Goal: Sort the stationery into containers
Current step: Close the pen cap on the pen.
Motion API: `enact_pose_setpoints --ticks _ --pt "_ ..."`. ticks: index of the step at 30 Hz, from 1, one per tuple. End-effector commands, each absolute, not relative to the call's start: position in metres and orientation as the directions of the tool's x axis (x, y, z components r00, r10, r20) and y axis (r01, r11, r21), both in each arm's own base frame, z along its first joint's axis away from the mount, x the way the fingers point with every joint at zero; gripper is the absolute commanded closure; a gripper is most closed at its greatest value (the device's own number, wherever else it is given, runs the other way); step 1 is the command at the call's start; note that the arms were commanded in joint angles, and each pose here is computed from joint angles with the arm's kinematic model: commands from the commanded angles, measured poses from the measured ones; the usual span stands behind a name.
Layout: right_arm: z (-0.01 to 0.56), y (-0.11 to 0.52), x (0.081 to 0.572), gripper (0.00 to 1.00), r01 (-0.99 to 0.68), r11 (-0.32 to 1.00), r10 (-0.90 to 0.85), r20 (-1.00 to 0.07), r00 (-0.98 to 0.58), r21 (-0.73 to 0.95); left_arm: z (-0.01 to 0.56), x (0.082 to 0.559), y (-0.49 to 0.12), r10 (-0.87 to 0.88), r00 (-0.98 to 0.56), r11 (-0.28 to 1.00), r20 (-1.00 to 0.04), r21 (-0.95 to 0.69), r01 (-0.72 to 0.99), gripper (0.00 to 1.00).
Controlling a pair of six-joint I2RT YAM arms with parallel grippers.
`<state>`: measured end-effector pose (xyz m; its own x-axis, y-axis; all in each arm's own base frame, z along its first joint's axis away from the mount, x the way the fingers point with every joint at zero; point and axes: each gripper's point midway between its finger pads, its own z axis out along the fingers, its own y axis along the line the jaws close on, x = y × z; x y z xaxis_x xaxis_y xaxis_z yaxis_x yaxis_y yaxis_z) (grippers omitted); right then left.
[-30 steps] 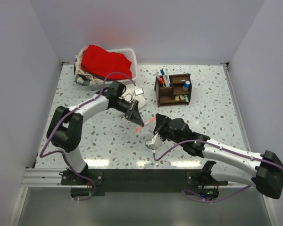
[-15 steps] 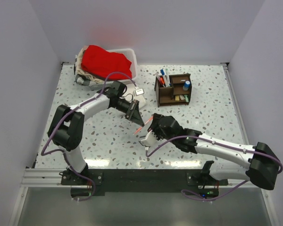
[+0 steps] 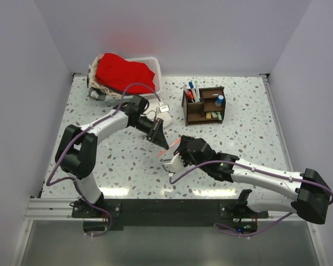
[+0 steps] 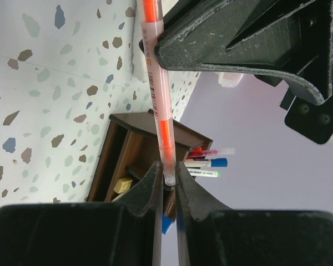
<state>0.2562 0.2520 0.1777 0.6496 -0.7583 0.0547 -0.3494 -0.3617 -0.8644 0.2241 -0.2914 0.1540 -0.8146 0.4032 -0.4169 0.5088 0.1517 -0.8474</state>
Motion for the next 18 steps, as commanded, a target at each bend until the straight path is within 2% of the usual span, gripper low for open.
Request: enact_pose_setpoints --ticks 1,3,6,10,13,14,15,18 --pt "0.2177 0.2657 0.2618 1.0 -0.328 -0.215 -0.788 -0.035 0.614 -0.92 0.1692 0.2294 -0.2922 0.405 -0.735 0.122 -0.544 -0.764 0.633 0.75" --pt "0.2181 0.2646 0.2627 1.0 -0.326 -0.209 -0.794 -0.035 0.607 -0.922 0.1692 0.2283 -0.2912 0.408 -0.731 0.123 -0.547 -0.76 0.638 0.69" --pt "0.2187 0.2652 0.2636 1.0 -0.322 -0.205 -0.795 -0.034 0.606 -0.924 0.1693 0.2273 -0.2912 0.41 -0.73 0.115 -0.547 -0.763 0.636 0.66" --pt "0.2193 0.2658 0.2657 1.0 -0.321 -0.198 -0.802 -0.036 0.597 -0.926 0.1676 0.2276 -0.2921 0.417 -0.729 0.123 -0.544 -0.76 0.638 0.66" --pt "0.2183 0.2662 0.2667 1.0 -0.322 -0.202 -0.804 -0.031 0.594 -0.925 0.1668 0.2271 -0.2929 0.419 -0.732 0.119 -0.537 -0.767 0.631 0.8" --pt "0.2204 0.2672 0.2673 1.0 -0.316 -0.194 -0.803 -0.035 0.594 -0.929 0.1668 0.2267 -0.2932 0.418 -0.732 0.113 -0.538 -0.769 0.63 0.95" --pt "0.2222 0.2678 0.2679 1.0 -0.31 -0.185 -0.804 -0.038 0.593 -0.932 0.1677 0.2261 -0.2934 0.418 -0.732 0.108 -0.538 -0.771 0.628 1.0" --pt "0.2211 0.2697 0.2683 1.0 -0.303 -0.191 -0.799 -0.031 0.6 -0.934 0.1716 0.2248 -0.2951 0.412 -0.728 0.077 -0.548 -0.775 0.627 1.0"
